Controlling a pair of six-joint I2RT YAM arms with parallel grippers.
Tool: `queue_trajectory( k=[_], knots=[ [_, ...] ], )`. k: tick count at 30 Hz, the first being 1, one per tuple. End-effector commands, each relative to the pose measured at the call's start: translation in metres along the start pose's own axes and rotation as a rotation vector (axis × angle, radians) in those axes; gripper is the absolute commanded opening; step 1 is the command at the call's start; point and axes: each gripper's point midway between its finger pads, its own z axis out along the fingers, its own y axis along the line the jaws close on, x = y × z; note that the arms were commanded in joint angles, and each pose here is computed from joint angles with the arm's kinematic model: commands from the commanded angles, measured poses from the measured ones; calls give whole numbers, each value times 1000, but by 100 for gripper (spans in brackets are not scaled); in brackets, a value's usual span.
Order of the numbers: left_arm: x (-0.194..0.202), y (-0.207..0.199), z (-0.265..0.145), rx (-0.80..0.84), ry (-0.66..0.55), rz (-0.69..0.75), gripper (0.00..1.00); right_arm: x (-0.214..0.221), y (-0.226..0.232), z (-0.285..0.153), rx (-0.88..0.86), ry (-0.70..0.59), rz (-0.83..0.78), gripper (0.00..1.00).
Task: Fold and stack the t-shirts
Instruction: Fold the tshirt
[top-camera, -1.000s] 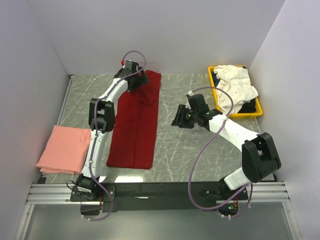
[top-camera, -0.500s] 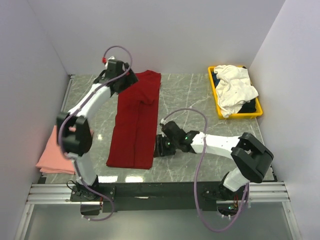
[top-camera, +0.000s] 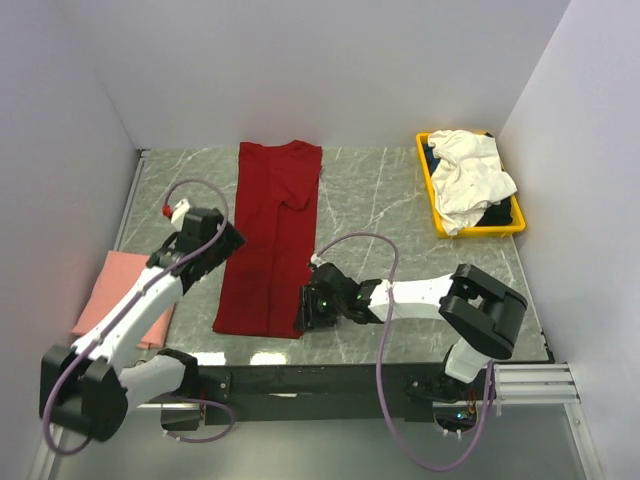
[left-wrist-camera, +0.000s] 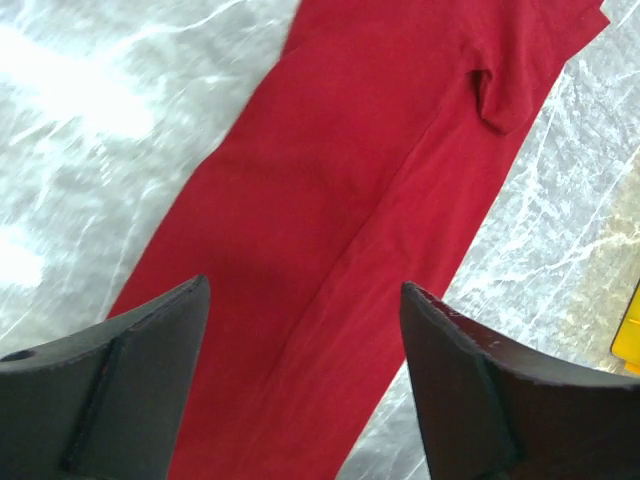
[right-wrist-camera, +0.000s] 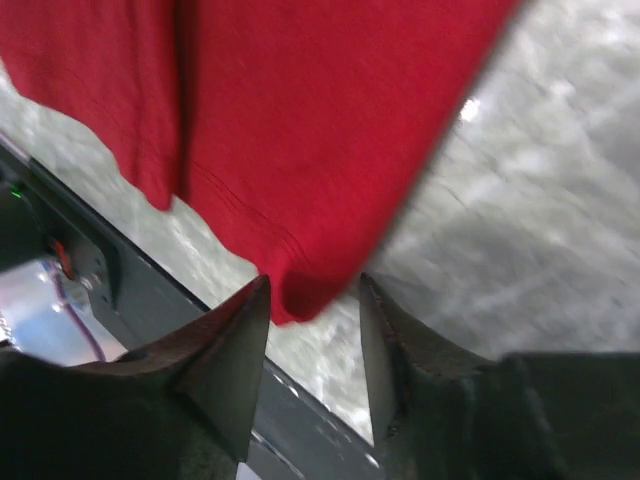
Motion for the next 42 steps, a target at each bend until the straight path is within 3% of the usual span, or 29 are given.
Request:
queue_trajectory(
  k=[1, 4, 6, 10, 18, 23, 34, 42],
  knots=[
    [1, 16, -15, -6, -51, -44, 81, -6, 0, 12, -8, -64, 48, 45],
    [12, 33, -21, -37, -41, -48, 76, -1, -6, 16, 1, -59, 62, 34],
    [16, 37, -24, -32, -38, -52, 75, 3, -14, 16, 20, -57, 69, 17],
    [28, 35, -28, 19, -11, -56, 64, 7, -39, 5, 92, -86, 73, 1],
    [74, 18, -31, 55, 92, -40, 60, 4, -96, -40, 151, -152, 134, 0],
    [110, 19, -41, 34, 168, -39, 54, 14, -102, -49, 152, -126, 104, 0],
    [163, 84, -80, -253, 280, -19, 54, 13, -102, -60, 144, -120, 63, 1],
    [207, 95, -89, -272, 377, -28, 52, 15, -98, -60, 117, -111, 47, 1]
  ],
)
